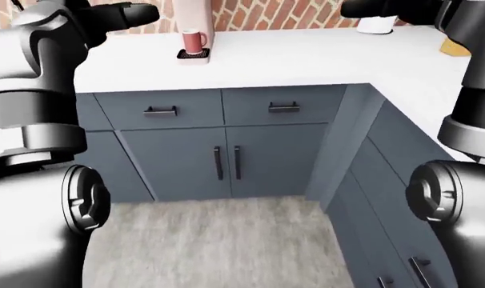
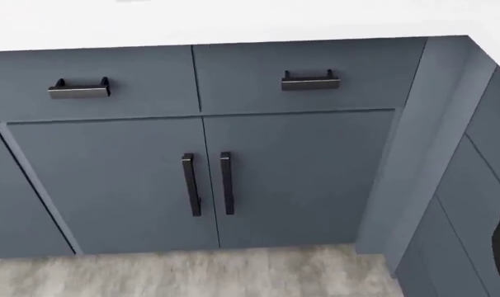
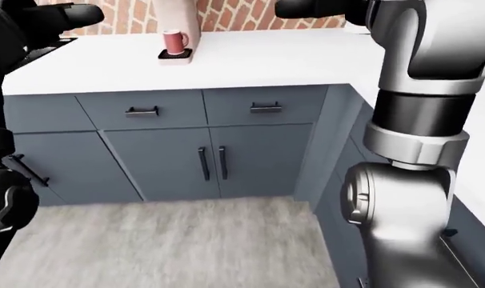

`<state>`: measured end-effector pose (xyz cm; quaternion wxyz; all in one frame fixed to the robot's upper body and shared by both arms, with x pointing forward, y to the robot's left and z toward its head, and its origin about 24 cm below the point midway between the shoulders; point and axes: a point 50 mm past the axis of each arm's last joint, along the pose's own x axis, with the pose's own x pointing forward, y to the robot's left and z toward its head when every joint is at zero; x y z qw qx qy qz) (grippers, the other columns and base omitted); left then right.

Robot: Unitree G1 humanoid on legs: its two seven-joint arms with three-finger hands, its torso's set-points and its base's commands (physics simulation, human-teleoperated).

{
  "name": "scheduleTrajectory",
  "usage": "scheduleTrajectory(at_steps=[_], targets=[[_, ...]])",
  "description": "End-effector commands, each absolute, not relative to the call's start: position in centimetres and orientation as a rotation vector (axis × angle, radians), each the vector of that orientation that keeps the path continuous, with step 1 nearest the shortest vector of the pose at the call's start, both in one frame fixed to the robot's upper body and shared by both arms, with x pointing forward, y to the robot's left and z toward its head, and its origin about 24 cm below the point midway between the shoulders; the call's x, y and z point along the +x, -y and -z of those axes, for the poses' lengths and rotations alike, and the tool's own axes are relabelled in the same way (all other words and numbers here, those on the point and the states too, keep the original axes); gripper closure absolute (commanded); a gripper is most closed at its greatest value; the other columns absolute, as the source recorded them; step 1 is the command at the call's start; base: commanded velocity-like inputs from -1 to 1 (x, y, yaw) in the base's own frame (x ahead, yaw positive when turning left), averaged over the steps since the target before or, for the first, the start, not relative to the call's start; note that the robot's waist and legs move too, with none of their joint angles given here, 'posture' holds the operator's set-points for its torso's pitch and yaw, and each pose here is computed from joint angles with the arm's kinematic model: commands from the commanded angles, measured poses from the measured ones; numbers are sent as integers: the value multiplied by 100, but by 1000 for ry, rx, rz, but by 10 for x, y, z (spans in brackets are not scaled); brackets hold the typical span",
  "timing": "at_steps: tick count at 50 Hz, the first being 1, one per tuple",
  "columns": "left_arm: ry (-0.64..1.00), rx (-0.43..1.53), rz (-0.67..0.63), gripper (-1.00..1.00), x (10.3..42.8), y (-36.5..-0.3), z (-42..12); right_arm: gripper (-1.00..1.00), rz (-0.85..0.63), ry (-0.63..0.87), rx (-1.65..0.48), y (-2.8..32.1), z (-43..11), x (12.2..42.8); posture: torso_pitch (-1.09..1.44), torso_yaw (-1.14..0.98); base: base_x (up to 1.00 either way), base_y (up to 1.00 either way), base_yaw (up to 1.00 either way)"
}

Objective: Press the button on the coffee machine to serve coffee.

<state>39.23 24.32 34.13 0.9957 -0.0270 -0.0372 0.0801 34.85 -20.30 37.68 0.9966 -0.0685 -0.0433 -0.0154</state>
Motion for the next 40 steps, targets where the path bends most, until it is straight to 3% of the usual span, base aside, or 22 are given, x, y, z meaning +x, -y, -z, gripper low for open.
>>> scheduleTrajectory(at_steps=[1, 40], targets=[[185, -53, -166, -100, 384, -245, -367, -100, 21, 184, -148, 199, -397, 340, 0, 0, 0, 28, 0], [186, -52, -150, -100, 388, -237, -368, -100, 6, 180, -132, 198, -390, 342, 0, 0, 3, 33, 0]])
